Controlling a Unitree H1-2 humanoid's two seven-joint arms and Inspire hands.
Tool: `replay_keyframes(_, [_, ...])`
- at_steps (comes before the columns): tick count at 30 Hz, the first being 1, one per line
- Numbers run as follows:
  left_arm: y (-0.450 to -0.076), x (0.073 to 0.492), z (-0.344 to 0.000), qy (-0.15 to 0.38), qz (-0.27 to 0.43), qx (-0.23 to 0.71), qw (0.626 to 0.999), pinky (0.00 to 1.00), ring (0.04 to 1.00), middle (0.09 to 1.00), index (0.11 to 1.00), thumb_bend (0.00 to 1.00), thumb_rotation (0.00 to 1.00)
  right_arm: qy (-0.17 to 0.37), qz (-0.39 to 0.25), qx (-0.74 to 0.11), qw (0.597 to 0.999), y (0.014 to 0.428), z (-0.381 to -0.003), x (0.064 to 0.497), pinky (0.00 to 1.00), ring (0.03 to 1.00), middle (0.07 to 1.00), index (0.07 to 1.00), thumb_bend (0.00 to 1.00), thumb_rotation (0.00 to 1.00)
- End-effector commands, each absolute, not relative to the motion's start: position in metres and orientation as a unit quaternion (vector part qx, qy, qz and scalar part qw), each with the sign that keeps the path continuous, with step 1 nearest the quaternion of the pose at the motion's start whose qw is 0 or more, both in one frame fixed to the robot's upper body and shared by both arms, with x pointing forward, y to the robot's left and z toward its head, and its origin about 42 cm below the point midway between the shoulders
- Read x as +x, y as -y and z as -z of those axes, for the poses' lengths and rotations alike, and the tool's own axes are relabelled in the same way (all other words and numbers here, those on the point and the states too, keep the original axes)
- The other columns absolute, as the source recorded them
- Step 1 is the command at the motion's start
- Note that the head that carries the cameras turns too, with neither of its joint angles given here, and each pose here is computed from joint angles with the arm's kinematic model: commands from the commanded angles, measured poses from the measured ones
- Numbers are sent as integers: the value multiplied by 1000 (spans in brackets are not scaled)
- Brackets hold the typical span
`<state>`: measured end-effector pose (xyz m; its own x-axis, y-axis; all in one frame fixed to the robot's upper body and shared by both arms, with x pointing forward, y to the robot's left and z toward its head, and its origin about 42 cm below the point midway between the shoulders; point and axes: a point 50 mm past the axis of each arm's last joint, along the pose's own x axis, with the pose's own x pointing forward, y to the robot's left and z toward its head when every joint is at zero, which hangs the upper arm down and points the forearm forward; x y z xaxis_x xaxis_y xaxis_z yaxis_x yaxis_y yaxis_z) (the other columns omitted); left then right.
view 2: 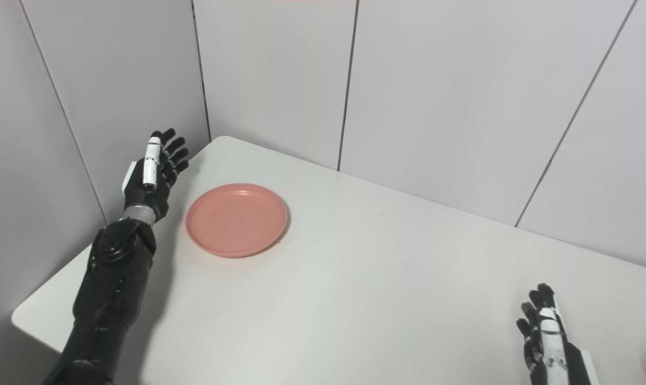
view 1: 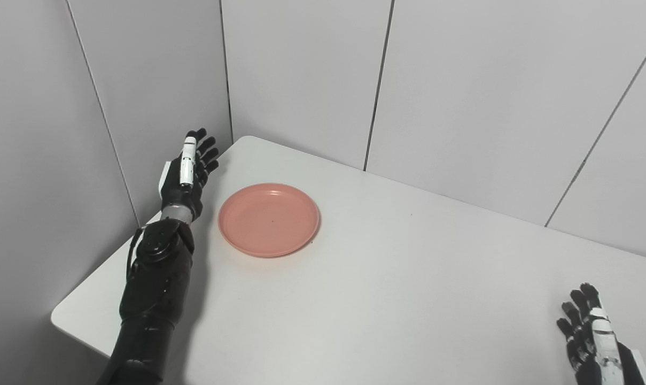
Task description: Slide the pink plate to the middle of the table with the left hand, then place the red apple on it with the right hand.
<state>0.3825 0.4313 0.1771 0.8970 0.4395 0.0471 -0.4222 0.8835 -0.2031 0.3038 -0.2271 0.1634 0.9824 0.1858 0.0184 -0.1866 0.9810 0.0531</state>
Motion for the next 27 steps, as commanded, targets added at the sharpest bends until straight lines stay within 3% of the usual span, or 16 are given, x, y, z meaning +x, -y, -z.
replay_keyframes(1, [-437,387,-197,85,-225,-85,967,920,905,896,881,342,1000,45,-97,23,994,228,-185,311,1000,1000,1000,1000,0,1000])
replay_keyframes(27, [-444,391,-170,57,-221,-88,970,907,903,897,873,351,1000,46,-92,25,994,228,-187,310,1000,1000,1000,1000,0,1000])
